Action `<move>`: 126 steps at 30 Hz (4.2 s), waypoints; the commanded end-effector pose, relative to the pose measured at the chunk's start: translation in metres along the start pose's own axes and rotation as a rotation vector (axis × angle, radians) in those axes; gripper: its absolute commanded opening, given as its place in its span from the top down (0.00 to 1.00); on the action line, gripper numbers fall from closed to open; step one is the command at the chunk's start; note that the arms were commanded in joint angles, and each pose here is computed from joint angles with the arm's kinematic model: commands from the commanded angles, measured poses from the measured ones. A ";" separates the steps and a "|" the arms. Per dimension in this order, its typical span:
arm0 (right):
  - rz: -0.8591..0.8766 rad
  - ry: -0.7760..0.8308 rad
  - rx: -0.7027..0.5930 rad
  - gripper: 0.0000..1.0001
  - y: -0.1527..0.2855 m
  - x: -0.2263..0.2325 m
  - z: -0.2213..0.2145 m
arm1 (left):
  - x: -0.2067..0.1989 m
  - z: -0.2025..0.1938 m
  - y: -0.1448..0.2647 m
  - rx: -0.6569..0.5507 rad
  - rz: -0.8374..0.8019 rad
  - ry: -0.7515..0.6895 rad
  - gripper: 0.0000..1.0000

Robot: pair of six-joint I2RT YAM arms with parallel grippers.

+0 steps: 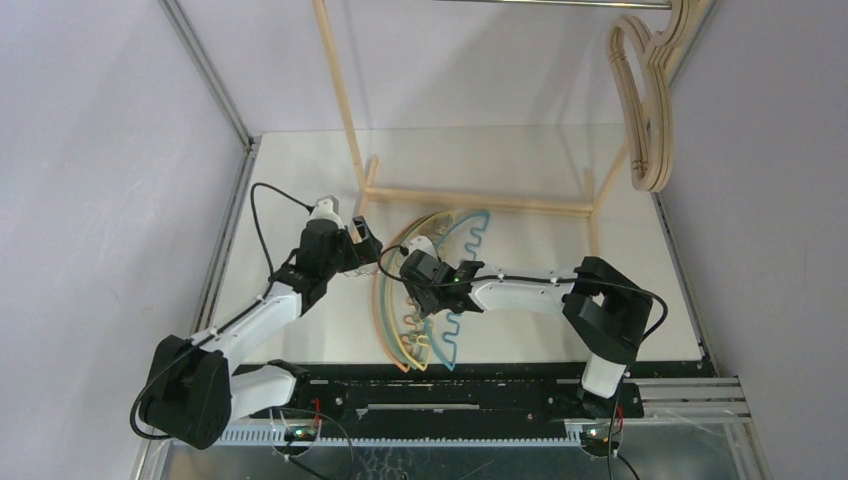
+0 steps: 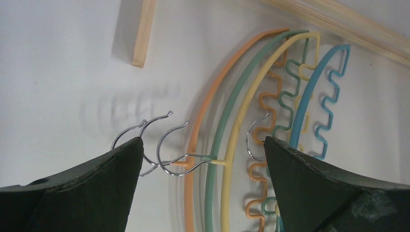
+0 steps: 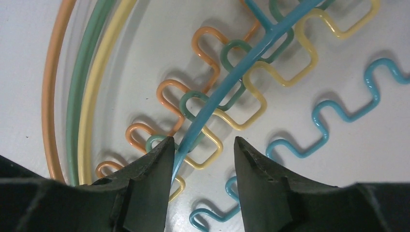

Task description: Organize the hangers

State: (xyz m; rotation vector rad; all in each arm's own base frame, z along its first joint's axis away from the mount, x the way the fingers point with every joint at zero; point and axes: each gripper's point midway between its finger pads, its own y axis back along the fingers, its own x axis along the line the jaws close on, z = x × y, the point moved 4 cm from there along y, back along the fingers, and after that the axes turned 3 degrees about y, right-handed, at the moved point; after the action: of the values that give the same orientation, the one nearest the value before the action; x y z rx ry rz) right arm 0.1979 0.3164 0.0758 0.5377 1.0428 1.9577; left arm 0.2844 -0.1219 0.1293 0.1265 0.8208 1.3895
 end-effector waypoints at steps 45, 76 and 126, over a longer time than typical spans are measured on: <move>0.020 -0.443 -0.978 1.00 0.262 -0.124 0.222 | 0.006 0.014 0.045 -0.141 -0.010 0.022 0.00; -0.163 -0.336 -1.454 1.00 0.330 -0.082 0.326 | 0.008 0.007 0.036 -0.120 -0.007 0.014 0.00; -0.600 -0.493 -1.250 0.31 0.264 -0.169 0.277 | 0.011 0.001 0.031 -0.093 0.004 0.007 0.00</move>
State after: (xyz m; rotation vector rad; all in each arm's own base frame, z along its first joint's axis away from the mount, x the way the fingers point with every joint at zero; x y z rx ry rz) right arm 0.3849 0.2409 0.4312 -0.0013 -0.3565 1.4716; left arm 0.2589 -0.1029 0.1437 0.0645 0.7700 1.4386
